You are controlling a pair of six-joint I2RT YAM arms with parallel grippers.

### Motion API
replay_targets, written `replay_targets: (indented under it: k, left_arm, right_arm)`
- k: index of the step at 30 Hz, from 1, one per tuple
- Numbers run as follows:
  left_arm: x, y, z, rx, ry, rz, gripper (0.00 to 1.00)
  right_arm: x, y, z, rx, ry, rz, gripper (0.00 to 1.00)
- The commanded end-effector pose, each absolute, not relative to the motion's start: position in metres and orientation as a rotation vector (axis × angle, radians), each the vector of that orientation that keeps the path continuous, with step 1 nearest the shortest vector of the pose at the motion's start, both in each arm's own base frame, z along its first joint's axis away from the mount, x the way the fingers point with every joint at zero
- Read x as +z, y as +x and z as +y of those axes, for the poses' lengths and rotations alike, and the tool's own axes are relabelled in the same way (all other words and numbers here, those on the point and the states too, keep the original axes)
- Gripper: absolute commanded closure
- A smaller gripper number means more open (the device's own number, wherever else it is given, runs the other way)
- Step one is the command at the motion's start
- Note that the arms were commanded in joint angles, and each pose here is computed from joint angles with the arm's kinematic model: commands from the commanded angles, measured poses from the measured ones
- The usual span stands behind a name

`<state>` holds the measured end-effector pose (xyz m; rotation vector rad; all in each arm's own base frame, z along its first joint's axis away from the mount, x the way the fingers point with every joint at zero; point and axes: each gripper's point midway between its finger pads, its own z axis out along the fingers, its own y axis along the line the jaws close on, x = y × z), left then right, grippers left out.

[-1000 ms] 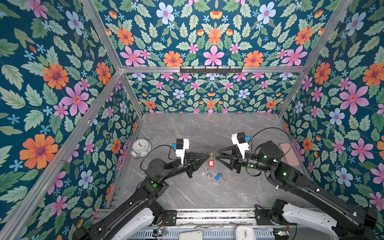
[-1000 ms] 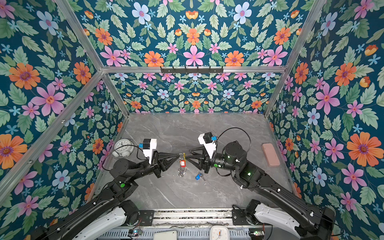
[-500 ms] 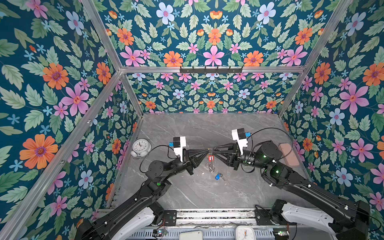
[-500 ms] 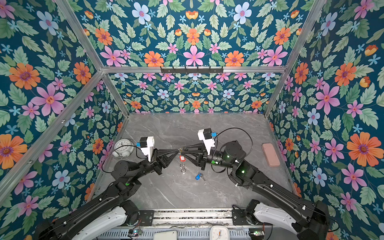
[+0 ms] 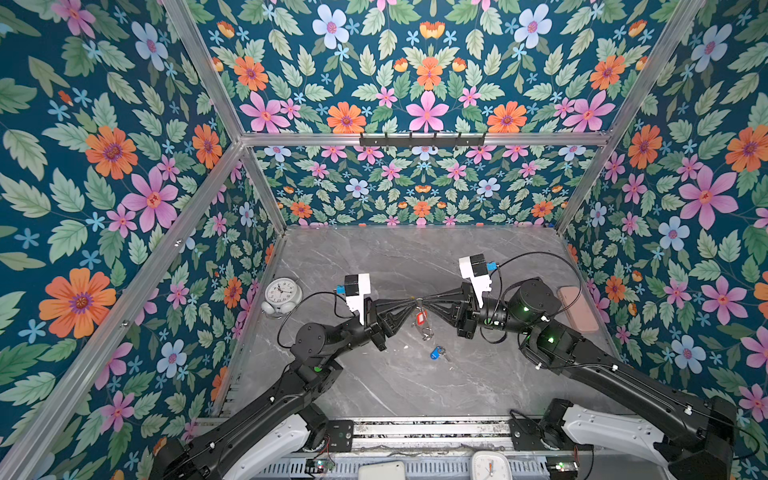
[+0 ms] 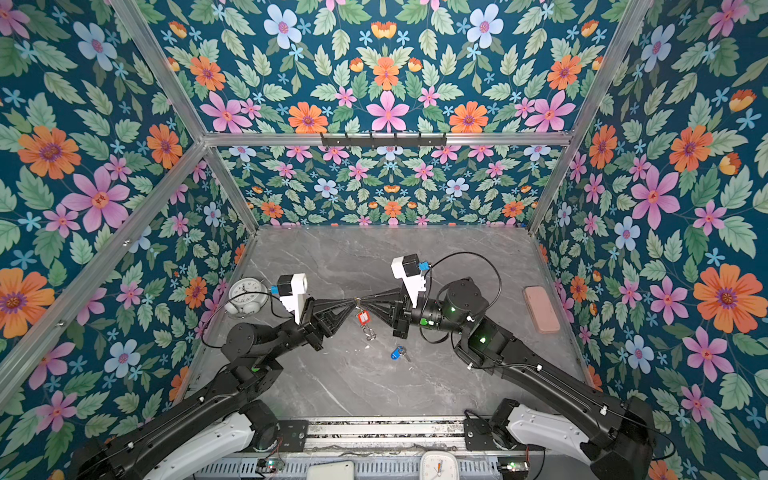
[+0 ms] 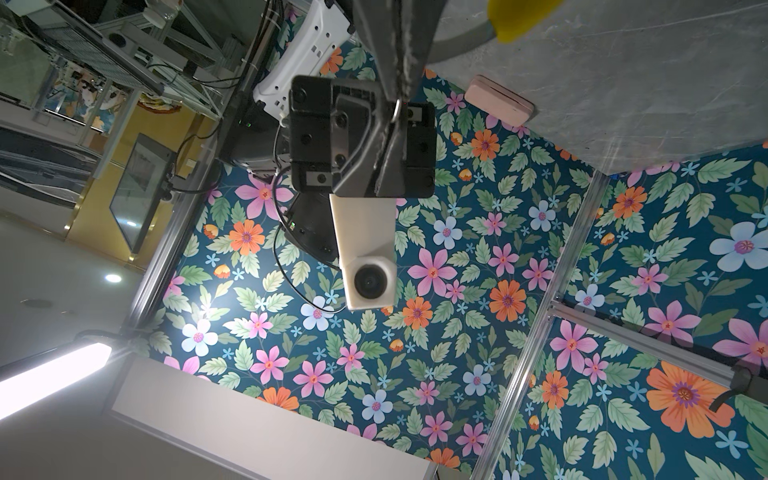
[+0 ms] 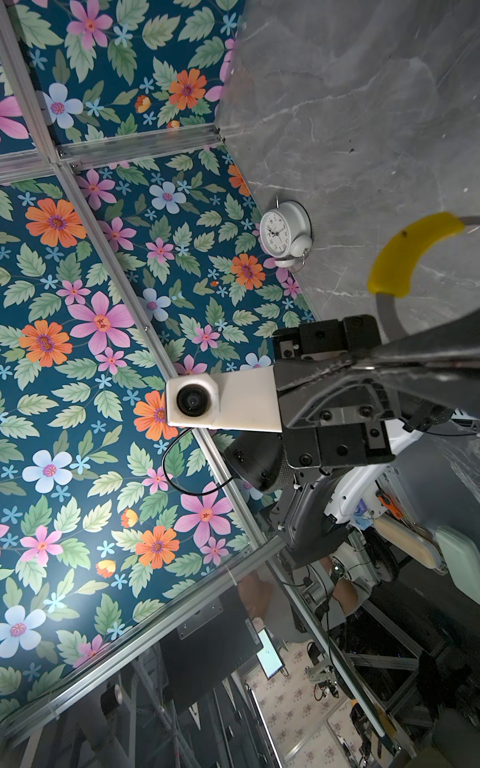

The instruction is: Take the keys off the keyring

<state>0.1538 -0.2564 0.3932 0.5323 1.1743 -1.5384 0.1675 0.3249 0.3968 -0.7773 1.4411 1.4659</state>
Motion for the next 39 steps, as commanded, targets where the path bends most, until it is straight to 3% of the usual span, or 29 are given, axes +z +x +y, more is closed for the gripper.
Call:
replay_targets:
  k: [1,5,8,10,12,25,39]
  left_arm:
    - [0.401,0.152,-0.254,-1.533,0.534,1.132,1.0]
    - [0.4,0.151,-0.255,-1.544,0.539,1.142,0.98]
    - [0.397,0.151,-0.255,-1.541,0.539,1.181,0.73]
    - [0.394,0.15,-0.254,-1.521,0.549,1.231,0.64]
    - [0.392,0.148,-0.254,-1.497,0.572,1.275,0.62]
    - [0.374,0.129,-0.272,-1.478,0.835,1.548,0.7]
    - [0.367,0.12,-0.282,-1.519,0.959,1.613,0.77]
  right_arm:
    - [0.402,0.164,0.326,1.48,-0.791,1.424,1.0]
    - [0.403,0.162,0.326,1.472,-0.817,1.436,1.0]
    - [0.399,0.16,0.324,1.417,-0.863,1.477,1.0]
    - [0.395,0.158,0.323,1.378,-0.91,1.528,1.0]
    - [0.391,0.155,0.322,1.347,-0.962,1.567,1.0]
    - [0.371,0.146,0.311,1.15,-1.231,1.728,1.0]
    - [0.372,0.143,0.307,1.126,-1.277,1.743,1.0]
